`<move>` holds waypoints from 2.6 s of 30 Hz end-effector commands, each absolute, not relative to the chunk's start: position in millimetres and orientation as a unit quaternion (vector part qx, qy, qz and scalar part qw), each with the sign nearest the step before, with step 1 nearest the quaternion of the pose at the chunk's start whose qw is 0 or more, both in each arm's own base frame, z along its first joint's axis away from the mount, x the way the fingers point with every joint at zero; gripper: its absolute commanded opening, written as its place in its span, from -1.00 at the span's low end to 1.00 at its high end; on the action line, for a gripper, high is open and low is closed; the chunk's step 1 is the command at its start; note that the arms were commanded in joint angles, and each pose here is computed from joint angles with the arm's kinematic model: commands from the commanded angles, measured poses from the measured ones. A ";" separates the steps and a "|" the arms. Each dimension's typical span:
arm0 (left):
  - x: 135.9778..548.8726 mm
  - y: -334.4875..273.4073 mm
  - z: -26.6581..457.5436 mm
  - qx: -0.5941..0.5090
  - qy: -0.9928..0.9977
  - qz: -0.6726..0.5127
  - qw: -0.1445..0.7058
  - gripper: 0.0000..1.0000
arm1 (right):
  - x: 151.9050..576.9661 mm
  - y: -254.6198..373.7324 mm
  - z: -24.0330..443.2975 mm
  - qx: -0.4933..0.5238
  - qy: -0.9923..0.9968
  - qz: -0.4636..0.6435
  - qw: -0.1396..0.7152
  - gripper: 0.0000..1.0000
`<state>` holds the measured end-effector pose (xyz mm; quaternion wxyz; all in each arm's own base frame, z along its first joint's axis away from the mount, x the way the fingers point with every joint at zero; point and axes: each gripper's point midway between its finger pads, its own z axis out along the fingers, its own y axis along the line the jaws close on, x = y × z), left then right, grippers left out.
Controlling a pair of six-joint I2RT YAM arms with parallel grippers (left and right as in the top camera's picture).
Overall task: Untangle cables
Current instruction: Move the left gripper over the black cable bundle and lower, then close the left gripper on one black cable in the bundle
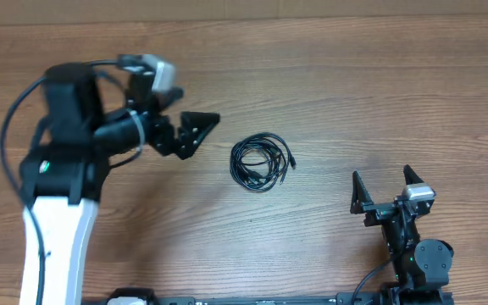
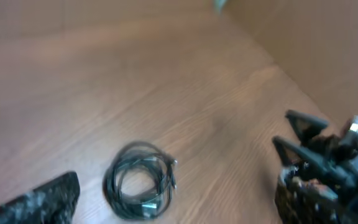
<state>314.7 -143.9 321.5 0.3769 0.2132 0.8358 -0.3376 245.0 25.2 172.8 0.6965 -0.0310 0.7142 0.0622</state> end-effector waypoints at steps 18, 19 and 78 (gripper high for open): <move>324.1 -254.0 184.3 0.342 0.904 -0.189 0.174 0.93 | 244.8 26.6 170.9 -0.034 0.713 0.064 0.697 0.99; 323.4 -257.4 175.7 0.354 0.902 -0.185 0.165 0.87 | 244.8 26.6 170.9 -0.034 0.713 0.064 0.697 1.00; 354.9 -284.6 99.4 0.353 0.921 -0.120 0.113 -0.92 | 244.8 26.6 170.9 -0.034 0.713 0.064 0.697 1.00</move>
